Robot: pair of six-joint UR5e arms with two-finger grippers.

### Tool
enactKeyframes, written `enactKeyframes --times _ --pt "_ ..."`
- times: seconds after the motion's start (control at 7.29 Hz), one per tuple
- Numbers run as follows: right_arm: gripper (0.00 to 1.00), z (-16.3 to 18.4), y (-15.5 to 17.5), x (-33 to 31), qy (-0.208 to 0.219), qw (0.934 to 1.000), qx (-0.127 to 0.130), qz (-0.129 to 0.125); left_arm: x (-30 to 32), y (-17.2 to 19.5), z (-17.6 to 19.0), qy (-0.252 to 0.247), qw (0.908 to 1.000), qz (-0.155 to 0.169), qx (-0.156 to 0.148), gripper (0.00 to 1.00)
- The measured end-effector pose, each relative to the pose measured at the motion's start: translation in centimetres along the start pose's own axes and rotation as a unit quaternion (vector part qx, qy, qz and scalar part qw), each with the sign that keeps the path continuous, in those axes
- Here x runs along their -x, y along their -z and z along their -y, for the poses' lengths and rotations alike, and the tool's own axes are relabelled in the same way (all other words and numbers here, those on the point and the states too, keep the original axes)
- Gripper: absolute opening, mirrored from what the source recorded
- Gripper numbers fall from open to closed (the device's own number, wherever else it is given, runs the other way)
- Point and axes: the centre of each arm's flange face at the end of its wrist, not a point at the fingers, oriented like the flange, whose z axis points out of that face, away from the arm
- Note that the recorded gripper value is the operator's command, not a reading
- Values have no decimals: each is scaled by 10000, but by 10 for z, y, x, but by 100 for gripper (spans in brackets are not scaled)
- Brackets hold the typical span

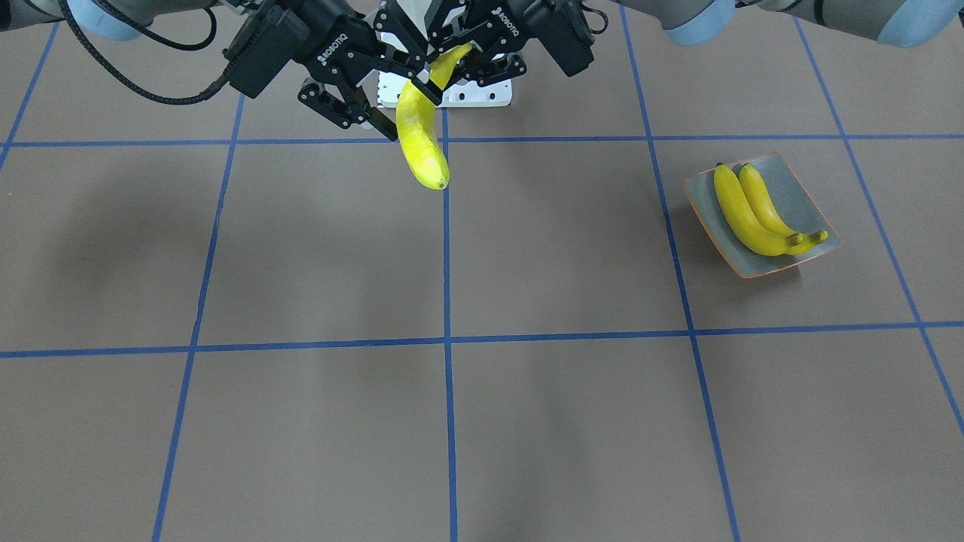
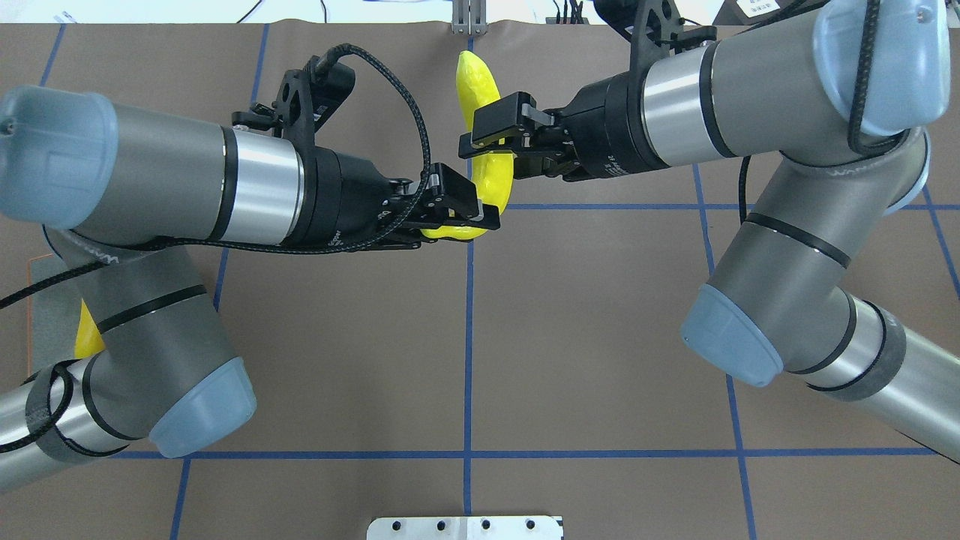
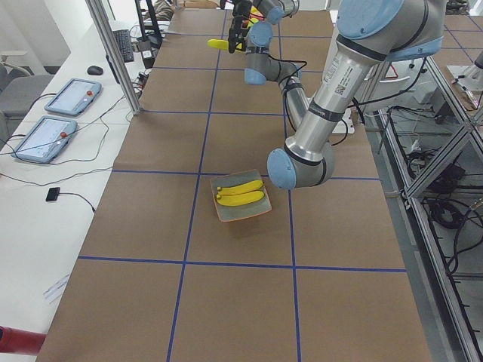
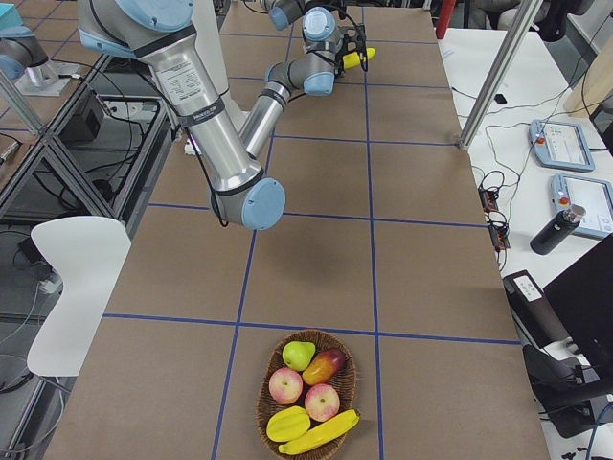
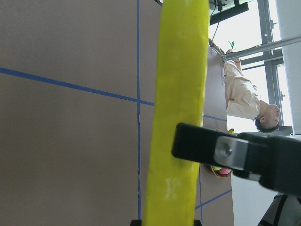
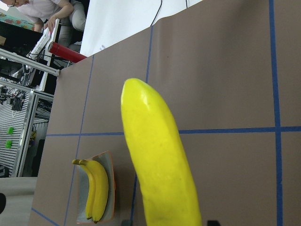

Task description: Transfer all bananas from basket to plate

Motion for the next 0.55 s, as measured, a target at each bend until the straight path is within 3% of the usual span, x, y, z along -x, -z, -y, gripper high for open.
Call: enactKeyframes --times 0.27,0.55 --pt "100 12 12 -8 -22 9999 -79 -72 21 5 0 77 9998 169 -17 0" --pt "100 30 24 -57 -96 9985 -212 -496 79 31 -2 289 9975 631 -95 0"
